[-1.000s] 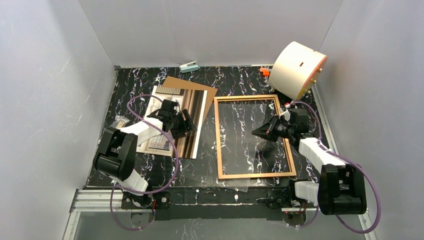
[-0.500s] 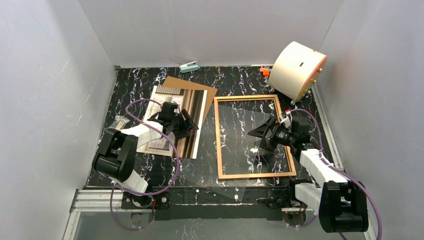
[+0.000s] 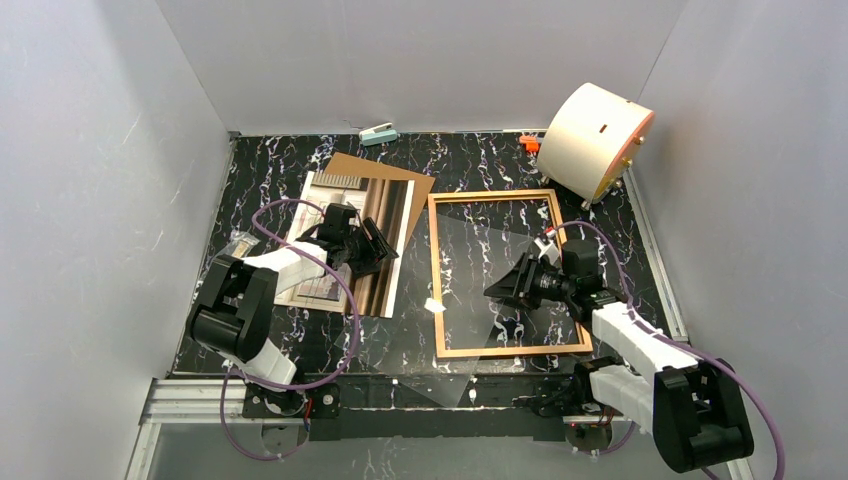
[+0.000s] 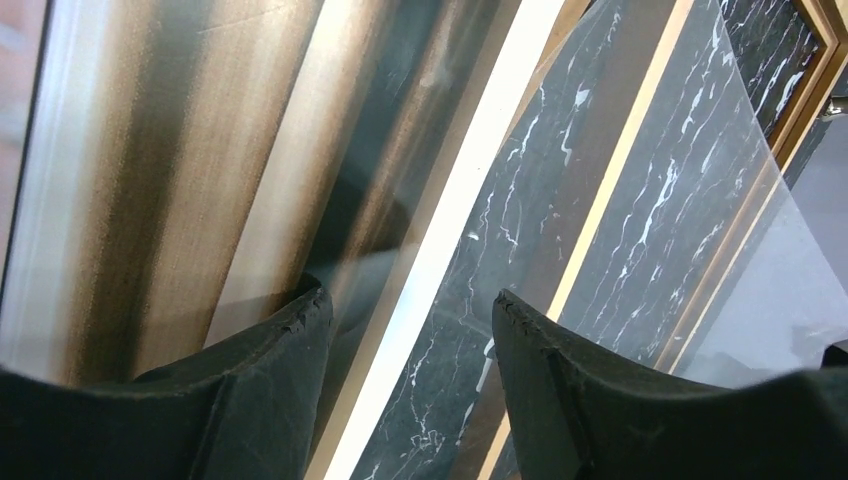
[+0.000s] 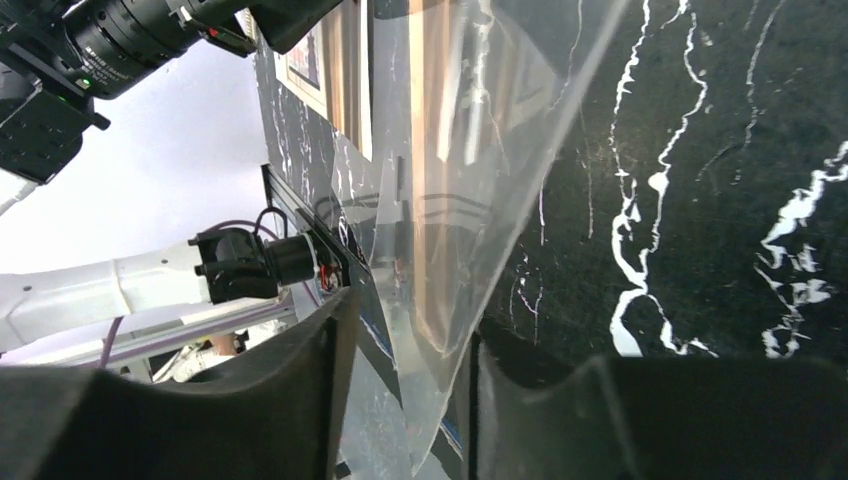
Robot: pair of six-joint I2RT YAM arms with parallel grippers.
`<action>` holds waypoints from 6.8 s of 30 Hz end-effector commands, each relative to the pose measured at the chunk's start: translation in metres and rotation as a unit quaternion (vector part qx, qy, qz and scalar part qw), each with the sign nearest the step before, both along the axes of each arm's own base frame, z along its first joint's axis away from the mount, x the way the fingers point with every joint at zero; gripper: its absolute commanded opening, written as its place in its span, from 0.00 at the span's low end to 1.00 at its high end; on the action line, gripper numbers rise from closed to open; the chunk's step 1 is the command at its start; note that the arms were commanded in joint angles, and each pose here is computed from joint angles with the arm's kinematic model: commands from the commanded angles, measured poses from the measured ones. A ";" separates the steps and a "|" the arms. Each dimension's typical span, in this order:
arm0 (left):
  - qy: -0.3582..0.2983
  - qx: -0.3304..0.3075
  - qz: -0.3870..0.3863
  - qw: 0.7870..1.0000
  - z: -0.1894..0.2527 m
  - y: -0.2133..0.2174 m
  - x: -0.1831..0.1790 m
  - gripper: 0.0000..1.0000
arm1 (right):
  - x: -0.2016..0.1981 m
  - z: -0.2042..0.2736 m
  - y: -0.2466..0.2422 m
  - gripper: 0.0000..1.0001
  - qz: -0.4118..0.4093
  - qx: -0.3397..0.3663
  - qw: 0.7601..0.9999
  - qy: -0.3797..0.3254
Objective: Put the photo into the frame
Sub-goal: Move the photo frame to the center of the board, then place the photo frame item in the photo frame.
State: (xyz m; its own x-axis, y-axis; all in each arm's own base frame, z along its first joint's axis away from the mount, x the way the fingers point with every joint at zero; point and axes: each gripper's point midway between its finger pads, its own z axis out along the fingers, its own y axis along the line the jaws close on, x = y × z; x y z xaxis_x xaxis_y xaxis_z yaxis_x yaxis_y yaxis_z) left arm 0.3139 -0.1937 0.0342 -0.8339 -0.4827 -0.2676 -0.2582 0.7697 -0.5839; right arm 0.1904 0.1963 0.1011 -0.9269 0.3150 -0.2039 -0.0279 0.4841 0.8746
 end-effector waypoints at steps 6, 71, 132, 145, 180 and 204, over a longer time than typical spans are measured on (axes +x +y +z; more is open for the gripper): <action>0.051 0.057 -0.021 0.997 -0.020 0.014 -0.026 0.61 | 0.034 0.032 0.002 0.11 -0.039 -0.047 0.997 -0.052; -0.005 0.272 -0.149 0.951 -0.026 -0.018 0.033 0.28 | 0.065 0.314 -0.045 0.01 -0.120 -0.153 0.928 -0.317; -0.481 -0.281 -0.263 0.788 0.428 0.013 0.018 0.74 | 0.014 0.399 0.038 0.01 0.159 0.116 0.865 -0.462; -0.470 -0.286 -0.281 0.786 0.418 0.017 0.008 0.20 | 0.047 0.353 0.024 0.01 0.134 0.059 0.882 -0.447; -0.478 -0.446 -0.054 0.755 0.518 0.049 0.021 0.00 | 0.052 0.340 0.029 0.82 0.060 0.249 0.867 -0.427; -0.445 -0.461 -0.035 0.767 0.494 0.050 0.029 0.00 | 0.069 0.371 0.048 0.27 0.030 0.312 0.857 -0.410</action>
State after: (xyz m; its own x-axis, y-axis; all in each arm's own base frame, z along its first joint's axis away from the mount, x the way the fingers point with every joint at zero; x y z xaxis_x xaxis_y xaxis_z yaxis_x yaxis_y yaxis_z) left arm 0.3620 -0.1469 0.5102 -0.5819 -0.7609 -0.2871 0.5199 -0.0766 -0.8508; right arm 0.2649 0.2456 0.4456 -0.6133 0.5279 -0.5875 -0.7195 -0.0664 0.6913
